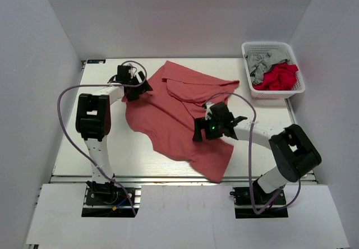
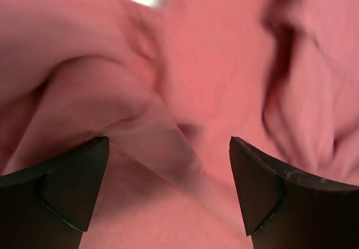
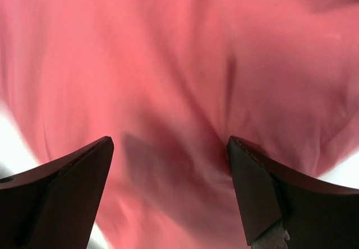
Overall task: Fold and stack the t-shirts
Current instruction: Flatten out the tshirt
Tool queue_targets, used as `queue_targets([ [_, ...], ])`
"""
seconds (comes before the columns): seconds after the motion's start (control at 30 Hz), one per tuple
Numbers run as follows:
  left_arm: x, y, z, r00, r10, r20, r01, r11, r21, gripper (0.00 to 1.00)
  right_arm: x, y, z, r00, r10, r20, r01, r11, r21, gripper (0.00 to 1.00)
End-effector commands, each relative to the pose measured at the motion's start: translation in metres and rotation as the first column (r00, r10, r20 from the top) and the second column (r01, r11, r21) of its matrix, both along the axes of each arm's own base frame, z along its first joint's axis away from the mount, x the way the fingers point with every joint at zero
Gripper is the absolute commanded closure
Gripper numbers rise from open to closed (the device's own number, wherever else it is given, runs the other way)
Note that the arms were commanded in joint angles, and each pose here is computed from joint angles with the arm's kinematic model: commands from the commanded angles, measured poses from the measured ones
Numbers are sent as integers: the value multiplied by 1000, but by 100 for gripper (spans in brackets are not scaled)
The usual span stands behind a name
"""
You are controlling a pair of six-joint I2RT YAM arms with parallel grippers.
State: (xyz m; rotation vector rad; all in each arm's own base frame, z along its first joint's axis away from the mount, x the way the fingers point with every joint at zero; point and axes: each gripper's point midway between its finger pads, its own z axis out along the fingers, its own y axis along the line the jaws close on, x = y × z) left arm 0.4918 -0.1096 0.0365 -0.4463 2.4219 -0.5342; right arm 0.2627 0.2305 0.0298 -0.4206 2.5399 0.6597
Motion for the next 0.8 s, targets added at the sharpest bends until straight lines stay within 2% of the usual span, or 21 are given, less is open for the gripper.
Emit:
queue_targets([
  [0.0,27,36,-31,993,93,-68,-86,990,111,1,-97,1,-21,948,155,-277,-170,985,-29,11],
  [0.03,32,33,-56,990,84,-110,-73,992,105,1,-104,17,-11,940,230,-250,-238,971,0,11],
  [0.07,43,30,-60,994,44,-96,-34,994,105,1,-121,33,-1,905,358,-229,-356,933,54,11],
  [0.1,74,22,-41,1000,12,-20,-10,997,79,1,-133,46,4,877,435,-203,-429,900,76,11],
  [0.13,79,17,-75,998,-23,-58,27,997,66,1,-135,60,11,852,499,-157,-485,867,116,13],
  [0.17,109,1,-57,998,-61,16,61,998,32,1,-133,81,23,791,609,-64,-599,791,126,13],
  [0.2,119,-5,-63,997,-70,16,70,998,3,1,-142,88,20,751,654,-90,-642,755,130,13],
  [0.27,142,-22,-78,992,-118,43,121,990,-73,1,-134,127,46,668,743,40,-739,655,157,14],
  [0.3,146,-26,-82,991,-127,50,131,987,-95,1,-145,141,42,623,782,18,-766,605,215,14],
  [0.33,152,-29,-83,989,-127,71,135,985,-112,1,-142,153,45,612,789,53,-777,587,227,14],
  [0.37,159,-36,-80,985,-128,115,141,983,-118,1,-142,166,52,563,818,112,-818,533,216,14],
  [0.4,160,-39,-78,982,-131,138,150,980,-133,1,-142,176,45,550,829,97,-824,520,227,14],
  [0.53,167,-43,-57,966,-146,215,178,974,-141,1,-136,188,53,536,832,145,-837,502,217,14],
  [0.6,172,-46,-34,945,-173,278,216,968,-132,1,-128,190,62,554,813,181,-830,523,195,14],
  [0.63,175,-48,-12,934,-179,309,229,964,-133,1,-120,192,71,579,788,208,-815,549,185,10],
  [0.7,179,-46,12,916,-189,353,238,966,-102,1,-99,191,82,630,735,252,-774,621,124,10],
  [0.73,183,-44,29,905,-184,384,231,970,-78,1,-86,189,83,688,685,240,-719,689,93,10],
  [0.77,183,-42,54,897,-178,404,225,972,-71,1,-72,183,84,722,649,240,-681,728,78,10],
])
